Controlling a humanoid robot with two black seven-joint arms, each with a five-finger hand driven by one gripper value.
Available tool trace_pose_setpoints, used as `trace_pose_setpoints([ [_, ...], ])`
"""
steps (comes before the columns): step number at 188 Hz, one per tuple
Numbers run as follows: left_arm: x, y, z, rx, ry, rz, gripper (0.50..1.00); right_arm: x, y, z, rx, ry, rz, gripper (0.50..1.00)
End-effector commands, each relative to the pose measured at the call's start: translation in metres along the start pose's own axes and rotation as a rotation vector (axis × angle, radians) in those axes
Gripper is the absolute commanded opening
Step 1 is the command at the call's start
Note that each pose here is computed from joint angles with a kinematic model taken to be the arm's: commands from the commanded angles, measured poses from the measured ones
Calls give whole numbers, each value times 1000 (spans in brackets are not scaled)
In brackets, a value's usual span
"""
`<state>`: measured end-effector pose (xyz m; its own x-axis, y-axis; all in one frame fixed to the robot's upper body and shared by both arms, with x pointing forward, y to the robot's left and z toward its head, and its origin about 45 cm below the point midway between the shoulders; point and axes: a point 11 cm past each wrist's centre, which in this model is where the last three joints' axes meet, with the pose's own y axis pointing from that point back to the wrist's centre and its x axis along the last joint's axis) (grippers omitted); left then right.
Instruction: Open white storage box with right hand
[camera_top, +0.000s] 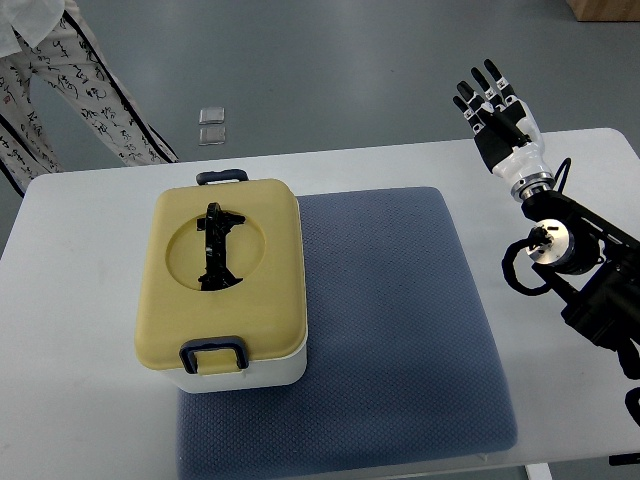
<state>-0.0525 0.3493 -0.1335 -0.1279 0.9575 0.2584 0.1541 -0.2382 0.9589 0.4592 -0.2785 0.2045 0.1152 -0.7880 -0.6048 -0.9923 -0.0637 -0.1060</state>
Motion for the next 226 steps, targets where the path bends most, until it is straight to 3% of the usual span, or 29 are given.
trace_pose_setpoints([
  [1, -1, 0, 1, -1, -2, -2, 1000, 0, 0, 0, -1, 1, 0, 930],
  [226, 0, 0, 2, -1, 2, 1, 1000, 4, -2, -5, 5, 14, 9, 930],
])
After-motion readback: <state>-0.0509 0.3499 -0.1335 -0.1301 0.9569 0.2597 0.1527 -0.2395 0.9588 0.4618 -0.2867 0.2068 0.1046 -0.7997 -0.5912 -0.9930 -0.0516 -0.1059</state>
